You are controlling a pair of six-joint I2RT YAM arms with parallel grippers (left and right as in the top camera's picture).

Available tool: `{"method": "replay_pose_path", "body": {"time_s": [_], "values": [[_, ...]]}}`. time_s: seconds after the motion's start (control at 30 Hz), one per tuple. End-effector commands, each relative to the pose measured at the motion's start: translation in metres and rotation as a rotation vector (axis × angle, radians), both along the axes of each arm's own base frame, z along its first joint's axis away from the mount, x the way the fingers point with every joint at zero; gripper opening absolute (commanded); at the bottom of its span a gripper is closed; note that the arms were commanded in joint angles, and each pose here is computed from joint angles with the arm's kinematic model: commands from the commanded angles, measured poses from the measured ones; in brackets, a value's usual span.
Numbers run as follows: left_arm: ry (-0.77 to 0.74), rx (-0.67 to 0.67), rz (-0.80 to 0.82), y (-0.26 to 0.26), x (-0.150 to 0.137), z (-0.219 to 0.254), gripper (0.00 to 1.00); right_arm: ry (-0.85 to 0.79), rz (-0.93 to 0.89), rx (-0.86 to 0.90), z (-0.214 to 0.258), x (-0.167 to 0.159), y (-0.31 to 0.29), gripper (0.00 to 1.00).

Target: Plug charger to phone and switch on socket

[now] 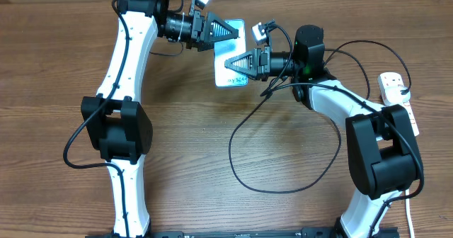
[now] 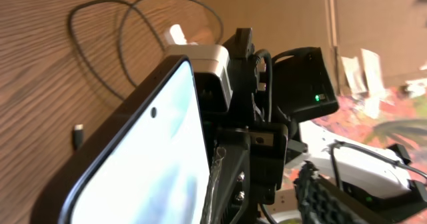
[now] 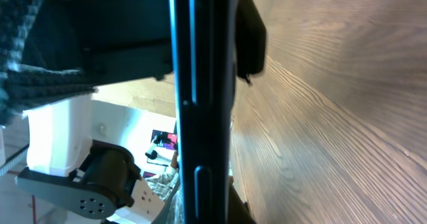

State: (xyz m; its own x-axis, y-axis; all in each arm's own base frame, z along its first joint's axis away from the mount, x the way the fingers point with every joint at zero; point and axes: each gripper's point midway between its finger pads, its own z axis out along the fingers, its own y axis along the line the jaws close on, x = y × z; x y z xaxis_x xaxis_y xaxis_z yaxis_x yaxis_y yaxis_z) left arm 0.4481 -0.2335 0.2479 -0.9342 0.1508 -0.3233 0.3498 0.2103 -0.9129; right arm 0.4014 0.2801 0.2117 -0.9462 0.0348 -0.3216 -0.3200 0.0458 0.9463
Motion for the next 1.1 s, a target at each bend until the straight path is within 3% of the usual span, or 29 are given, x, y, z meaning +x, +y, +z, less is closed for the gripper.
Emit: {"method": "replay_pose_path", "body": {"time_s": [0.0, 0.23, 0.43, 0.73, 0.9, 1.07], "values": [[-0.085, -0.093, -0.062, -0.015, -0.015, 0.036, 0.64, 0.0, 0.0, 0.025, 0.016, 0.001, 0.005, 0.04], [-0.13, -0.22, -0.107, -0.018, -0.018, 0.058, 0.55, 0.004, -0.073, 0.047, 0.024, 0.011, 0.012, 0.04], [-0.145, -0.223, -0.108, -0.018, -0.017, 0.058, 0.4, -0.041, -0.102, 0.088, 0.039, 0.015, 0.014, 0.04], [-0.126, -0.221, -0.106, -0.018, -0.017, 0.058, 0.33, -0.042, -0.087, 0.085, 0.038, 0.012, 0.014, 0.04], [-0.096, -0.217, -0.104, -0.018, -0.02, 0.057, 0.18, -0.041, -0.09, 0.083, 0.037, 0.013, 0.014, 0.04], [-0.097, -0.216, -0.104, -0.018, -0.02, 0.057, 0.15, -0.041, -0.107, 0.085, 0.038, 0.016, 0.014, 0.04]]}}
